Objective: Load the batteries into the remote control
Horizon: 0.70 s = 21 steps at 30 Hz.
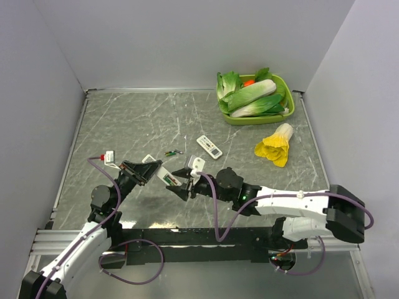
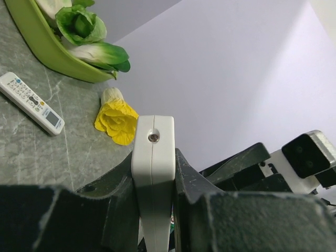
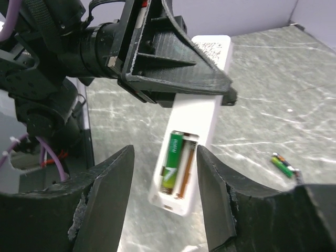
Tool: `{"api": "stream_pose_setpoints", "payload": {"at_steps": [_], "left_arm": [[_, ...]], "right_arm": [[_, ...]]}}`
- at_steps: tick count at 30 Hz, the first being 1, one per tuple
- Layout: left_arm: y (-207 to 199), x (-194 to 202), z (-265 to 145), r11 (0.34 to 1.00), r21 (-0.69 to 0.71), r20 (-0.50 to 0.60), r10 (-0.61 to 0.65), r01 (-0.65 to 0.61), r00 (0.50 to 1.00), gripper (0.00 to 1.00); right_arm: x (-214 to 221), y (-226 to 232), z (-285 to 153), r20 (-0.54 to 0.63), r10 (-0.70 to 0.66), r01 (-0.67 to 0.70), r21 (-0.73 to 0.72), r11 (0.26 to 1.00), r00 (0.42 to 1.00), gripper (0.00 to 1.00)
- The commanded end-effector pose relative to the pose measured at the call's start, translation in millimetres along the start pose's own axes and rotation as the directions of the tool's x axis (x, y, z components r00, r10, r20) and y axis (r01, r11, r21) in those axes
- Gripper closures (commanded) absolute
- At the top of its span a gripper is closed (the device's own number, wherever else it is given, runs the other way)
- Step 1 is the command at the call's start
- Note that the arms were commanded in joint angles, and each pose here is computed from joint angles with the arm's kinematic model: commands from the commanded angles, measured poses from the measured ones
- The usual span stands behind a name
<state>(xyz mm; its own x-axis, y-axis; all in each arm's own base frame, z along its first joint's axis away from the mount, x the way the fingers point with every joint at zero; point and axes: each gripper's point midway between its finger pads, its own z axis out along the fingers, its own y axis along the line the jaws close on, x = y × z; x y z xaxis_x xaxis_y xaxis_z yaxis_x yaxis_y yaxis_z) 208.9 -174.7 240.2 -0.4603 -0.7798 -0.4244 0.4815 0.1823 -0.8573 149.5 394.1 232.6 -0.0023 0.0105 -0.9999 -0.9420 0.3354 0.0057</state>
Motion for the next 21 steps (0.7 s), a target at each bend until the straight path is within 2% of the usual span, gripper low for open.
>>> {"api": "stream_pose_setpoints", "payload": {"at_steps": [1, 8, 13, 17, 21], "left_arm": [[20, 21, -15, 0.999, -0.008, -0.051, -0.035, 0.035, 0.998, 0.98], [11, 27, -12, 0.999, 0.014, -0.103, -0.041, 0.043, 0.994, 0.98], [7, 30, -11, 0.998, 0.020, -0.133, -0.049, 0.052, 0.990, 0.98], [9, 34, -11, 0.999, 0.008, -0.161, -0.048, 0.050, 0.986, 0.98], [3, 32, -7, 0.999, 0.019, -0.171, -0.040, 0.044, 0.984, 0.98]], "right_arm": [[-57, -4, -10, 0.052, -0.100, 0.101, -0.018, 0.995, 0.994, 0.41], [-62, -2, -24, -0.025, -0.233, 0.225, -0.172, 0.959, 0.972, 0.40], [-48, -1, -30, -0.084, -0.372, 0.329, -0.316, 0.890, 0.925, 0.40], [-39, 4, -35, -0.019, -0.492, 0.441, -0.414, 0.796, 0.871, 0.39], [-34, 4, -31, 0.028, -0.569, 0.516, -0.460, 0.722, 0.822, 0.45]]}}
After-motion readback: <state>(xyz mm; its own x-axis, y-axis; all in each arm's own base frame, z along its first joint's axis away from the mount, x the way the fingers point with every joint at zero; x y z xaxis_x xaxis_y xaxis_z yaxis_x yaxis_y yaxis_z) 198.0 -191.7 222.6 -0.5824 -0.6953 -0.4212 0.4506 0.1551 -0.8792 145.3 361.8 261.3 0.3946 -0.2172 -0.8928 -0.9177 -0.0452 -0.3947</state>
